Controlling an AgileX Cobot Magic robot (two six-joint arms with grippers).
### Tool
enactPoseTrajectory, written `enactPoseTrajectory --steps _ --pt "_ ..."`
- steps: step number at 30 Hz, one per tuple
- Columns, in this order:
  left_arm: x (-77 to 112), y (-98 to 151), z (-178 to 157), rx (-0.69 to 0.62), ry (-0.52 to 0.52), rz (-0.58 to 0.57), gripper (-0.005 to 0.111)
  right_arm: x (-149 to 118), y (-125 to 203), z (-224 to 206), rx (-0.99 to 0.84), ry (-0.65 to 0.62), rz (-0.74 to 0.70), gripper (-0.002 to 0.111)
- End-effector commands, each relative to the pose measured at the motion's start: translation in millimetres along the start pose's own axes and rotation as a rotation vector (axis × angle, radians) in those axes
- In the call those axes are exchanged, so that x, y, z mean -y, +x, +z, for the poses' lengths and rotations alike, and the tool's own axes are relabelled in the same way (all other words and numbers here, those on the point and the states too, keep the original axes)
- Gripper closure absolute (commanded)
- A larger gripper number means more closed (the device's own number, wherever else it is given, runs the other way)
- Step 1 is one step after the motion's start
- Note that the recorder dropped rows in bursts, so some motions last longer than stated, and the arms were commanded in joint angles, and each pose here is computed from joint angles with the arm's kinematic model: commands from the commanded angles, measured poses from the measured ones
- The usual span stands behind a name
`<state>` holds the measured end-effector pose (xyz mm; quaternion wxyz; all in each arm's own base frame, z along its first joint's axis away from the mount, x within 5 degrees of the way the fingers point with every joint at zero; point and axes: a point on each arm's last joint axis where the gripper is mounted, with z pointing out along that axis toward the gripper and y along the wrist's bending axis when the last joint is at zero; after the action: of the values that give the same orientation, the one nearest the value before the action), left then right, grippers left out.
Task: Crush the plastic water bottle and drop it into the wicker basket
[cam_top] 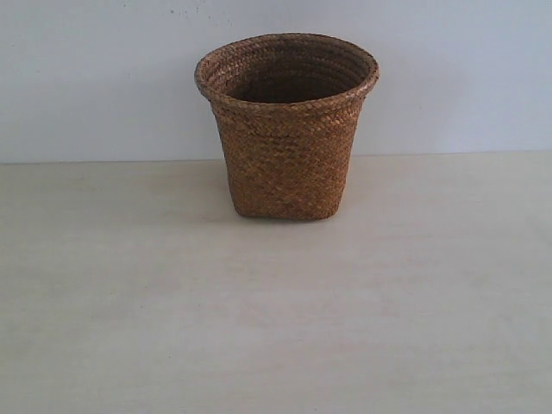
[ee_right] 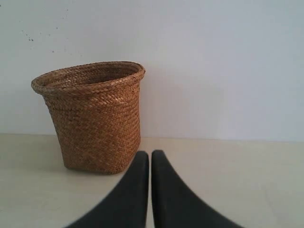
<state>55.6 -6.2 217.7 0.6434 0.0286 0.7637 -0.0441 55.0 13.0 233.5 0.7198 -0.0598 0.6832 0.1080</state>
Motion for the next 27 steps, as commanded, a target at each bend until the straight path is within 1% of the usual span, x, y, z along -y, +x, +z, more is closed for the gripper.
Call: enactPoseTrajectory --steps 1,4,7,27 --pt "-3.5 14.0 -0.3 0.034 -0.057 -0.025 0.103 0.1 0.2 -0.2 0.011 0.001 -0.004 0.108" --pt "-5.9 27.8 3.7 -0.002 -0.092 -0.038 0.103 0.1 0.2 -0.2 0.011 0.001 -0.002 0.108" --pt "-7.0 30.1 3.5 -0.026 -0.113 -0.043 0.103 0.1 0.3 0.0 0.009 0.001 -0.002 0.108" --pt "-7.6 29.7 3.5 -0.021 -0.122 -0.041 0.103 0.1 0.3 0.0 0.009 0.001 -0.002 0.108"
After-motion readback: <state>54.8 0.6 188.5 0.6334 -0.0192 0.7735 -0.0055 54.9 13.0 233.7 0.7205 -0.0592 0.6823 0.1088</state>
